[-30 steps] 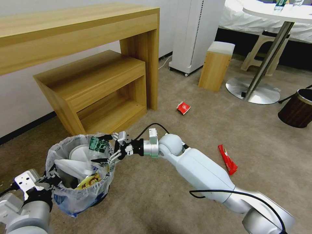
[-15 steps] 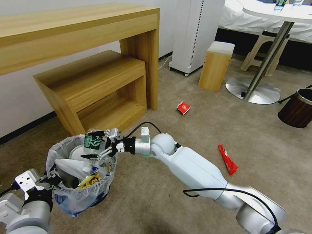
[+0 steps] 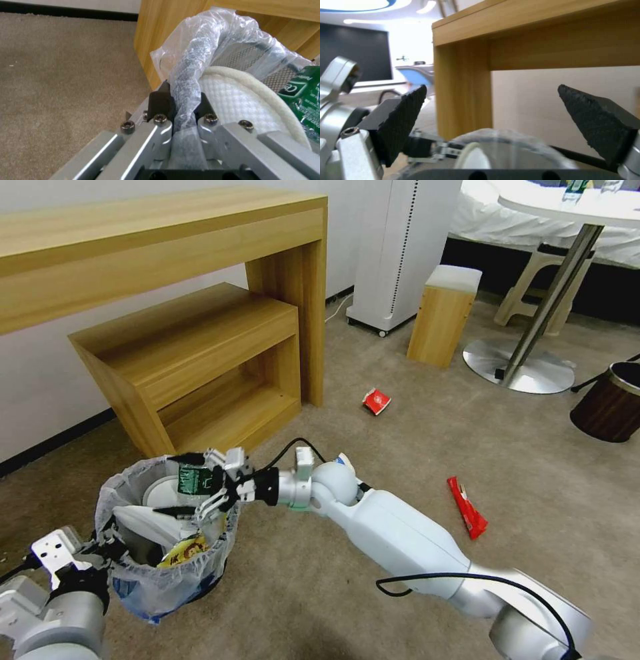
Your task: Pick up the trash bin and place the garbage on the floor into it.
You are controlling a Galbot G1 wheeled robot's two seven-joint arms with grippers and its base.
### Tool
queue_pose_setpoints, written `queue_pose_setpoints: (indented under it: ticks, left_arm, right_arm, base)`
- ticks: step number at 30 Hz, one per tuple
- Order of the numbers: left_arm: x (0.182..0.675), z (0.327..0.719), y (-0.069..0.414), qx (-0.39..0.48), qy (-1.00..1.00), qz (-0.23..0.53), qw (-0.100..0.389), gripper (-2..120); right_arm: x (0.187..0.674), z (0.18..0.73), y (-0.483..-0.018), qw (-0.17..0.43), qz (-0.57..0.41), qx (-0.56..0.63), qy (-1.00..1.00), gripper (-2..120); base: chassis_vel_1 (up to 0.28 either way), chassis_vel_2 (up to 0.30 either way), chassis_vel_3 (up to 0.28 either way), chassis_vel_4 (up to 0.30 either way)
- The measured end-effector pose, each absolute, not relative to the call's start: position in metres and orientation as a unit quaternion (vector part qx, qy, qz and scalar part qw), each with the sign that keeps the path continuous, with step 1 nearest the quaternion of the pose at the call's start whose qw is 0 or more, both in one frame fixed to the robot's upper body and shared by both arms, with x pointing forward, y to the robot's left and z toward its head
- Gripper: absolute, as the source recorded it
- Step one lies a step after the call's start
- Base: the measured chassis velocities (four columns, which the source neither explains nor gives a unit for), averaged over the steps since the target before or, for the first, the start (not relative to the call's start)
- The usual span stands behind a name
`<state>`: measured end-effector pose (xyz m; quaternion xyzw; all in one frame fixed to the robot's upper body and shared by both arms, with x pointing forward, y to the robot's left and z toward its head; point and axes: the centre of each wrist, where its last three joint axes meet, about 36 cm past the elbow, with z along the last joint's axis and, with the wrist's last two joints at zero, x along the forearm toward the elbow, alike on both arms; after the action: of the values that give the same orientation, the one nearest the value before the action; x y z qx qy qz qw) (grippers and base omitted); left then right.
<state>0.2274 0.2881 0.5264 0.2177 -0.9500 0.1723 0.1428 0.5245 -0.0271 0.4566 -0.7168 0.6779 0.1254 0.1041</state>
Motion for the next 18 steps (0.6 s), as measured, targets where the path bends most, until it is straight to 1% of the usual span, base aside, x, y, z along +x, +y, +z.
queue_pose_setpoints:
  ticks: [3,5,7,11,17,18]
  left_arm:
    - [0.228,0.526,0.288,0.217,-0.95,0.172,0.143,3]
    - [0.228,0.526,0.287,0.216,-0.95,0.172,0.143,3]
    - [0.228,0.526,0.286,0.215,-0.95,0.172,0.144,3]
    - [0.228,0.525,0.284,0.214,-0.951,0.171,0.146,3]
    - [0.228,0.525,0.284,0.214,-0.951,0.169,0.147,3]
    - [0.227,0.525,0.285,0.215,-0.951,0.168,0.147,3]
  right_arm:
    - [0.522,0.462,-0.053,0.079,0.114,-0.683,0.717,100]
    - [0.521,0.462,-0.056,0.074,0.113,-0.68,0.721,100]
    - [0.519,0.463,-0.069,0.047,0.112,-0.668,0.734,100]
    - [0.517,0.455,-0.071,0.028,0.12,-0.663,0.738,100]
    - [0.517,0.448,-0.066,0.017,0.131,-0.662,0.738,100]
    - [0.518,0.445,-0.065,0.006,0.141,-0.661,0.737,100]
  base:
    - [0.0,0.0,0.0,0.0]
    - [0.0,0.0,0.0,0.0]
    - [0.0,0.0,0.0,0.0]
    - [0.0,0.0,0.0,0.0]
    - [0.0,0.0,0.0,0.0]
    - [0.0,0.0,0.0,0.0]
